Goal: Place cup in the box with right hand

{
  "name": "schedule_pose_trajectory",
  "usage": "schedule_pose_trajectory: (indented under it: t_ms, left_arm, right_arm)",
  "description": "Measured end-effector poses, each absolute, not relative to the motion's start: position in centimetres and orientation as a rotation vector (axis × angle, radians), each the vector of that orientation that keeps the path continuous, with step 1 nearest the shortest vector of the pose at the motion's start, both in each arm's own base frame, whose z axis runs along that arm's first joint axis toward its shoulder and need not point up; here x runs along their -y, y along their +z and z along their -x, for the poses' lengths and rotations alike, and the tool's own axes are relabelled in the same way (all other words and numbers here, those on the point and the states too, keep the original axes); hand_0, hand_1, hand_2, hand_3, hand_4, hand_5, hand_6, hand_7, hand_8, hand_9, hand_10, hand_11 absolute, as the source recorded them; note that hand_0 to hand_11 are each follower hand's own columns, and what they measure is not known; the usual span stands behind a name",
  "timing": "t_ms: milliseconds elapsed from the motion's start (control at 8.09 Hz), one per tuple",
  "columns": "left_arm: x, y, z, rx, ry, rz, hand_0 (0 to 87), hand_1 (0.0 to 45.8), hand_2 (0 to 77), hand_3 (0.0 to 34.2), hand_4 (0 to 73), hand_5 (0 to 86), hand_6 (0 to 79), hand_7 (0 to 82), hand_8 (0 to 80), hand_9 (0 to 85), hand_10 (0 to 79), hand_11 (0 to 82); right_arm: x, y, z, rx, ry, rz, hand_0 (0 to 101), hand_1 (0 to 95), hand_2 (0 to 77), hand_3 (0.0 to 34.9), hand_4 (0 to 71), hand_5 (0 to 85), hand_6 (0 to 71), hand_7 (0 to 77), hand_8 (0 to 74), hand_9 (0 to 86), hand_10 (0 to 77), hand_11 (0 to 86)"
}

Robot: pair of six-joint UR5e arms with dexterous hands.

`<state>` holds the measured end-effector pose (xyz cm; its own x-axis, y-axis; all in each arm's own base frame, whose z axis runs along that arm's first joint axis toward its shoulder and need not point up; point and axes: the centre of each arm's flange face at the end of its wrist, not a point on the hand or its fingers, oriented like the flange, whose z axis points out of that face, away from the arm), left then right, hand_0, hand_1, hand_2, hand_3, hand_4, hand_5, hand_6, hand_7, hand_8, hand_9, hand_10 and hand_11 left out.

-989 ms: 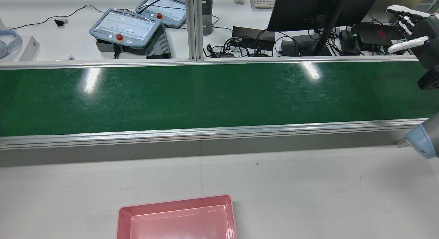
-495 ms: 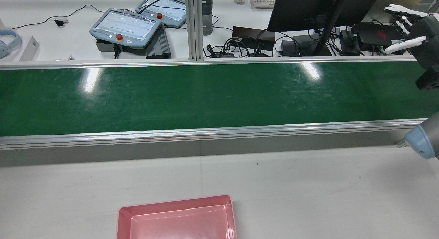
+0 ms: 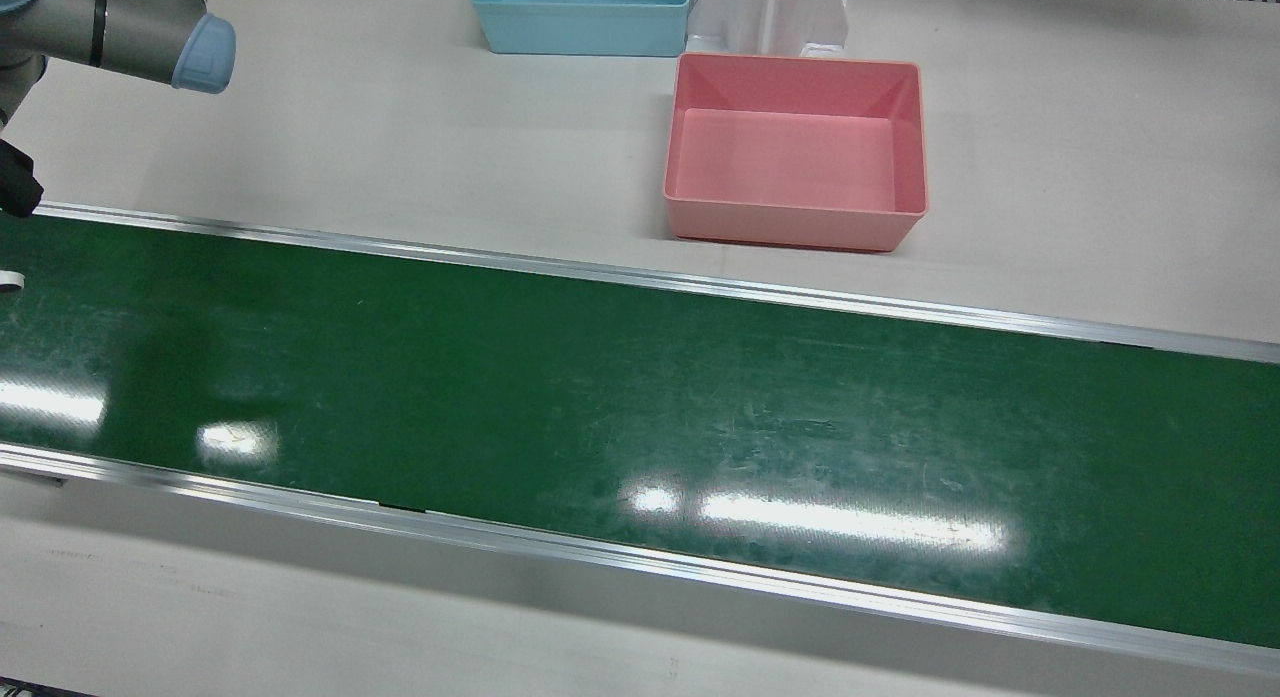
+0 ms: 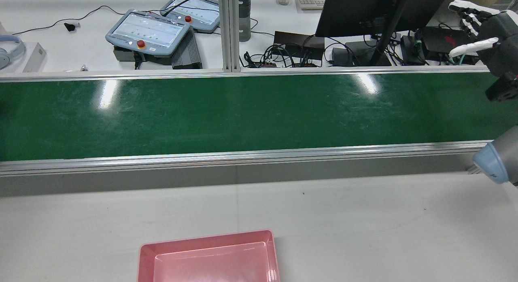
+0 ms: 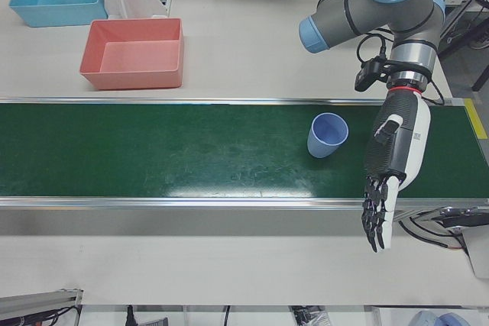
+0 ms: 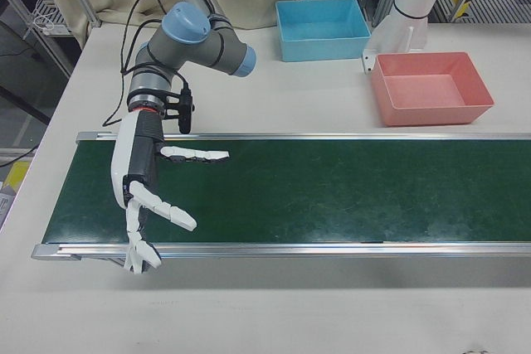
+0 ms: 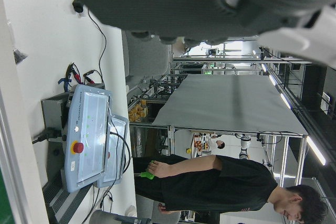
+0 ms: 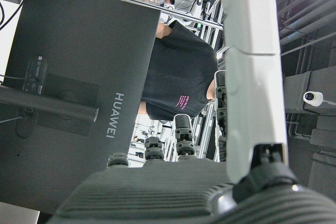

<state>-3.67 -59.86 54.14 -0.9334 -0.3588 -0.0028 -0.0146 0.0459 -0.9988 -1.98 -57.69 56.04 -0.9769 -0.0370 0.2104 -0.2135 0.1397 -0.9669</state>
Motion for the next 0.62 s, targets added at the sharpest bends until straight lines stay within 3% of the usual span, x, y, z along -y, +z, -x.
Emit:
schedule_pose_trajectory:
  t_ms: [618]
  left_arm:
    - [59.8, 54.2, 3.7, -2.071, -1.975, 0.382, 0.0, 0.5, 0.5, 0.0, 0.0, 0.0, 0.0, 0.0, 0.0, 0.0, 0.0, 0.0]
  right_arm:
    - [57.7, 54.4, 4.1, 2.297, 1.920, -0.202, 72, 13.6, 0.5, 10.4, 22.4, 7.1, 7.1, 23.5, 3.8, 10.4, 0.5, 3.3]
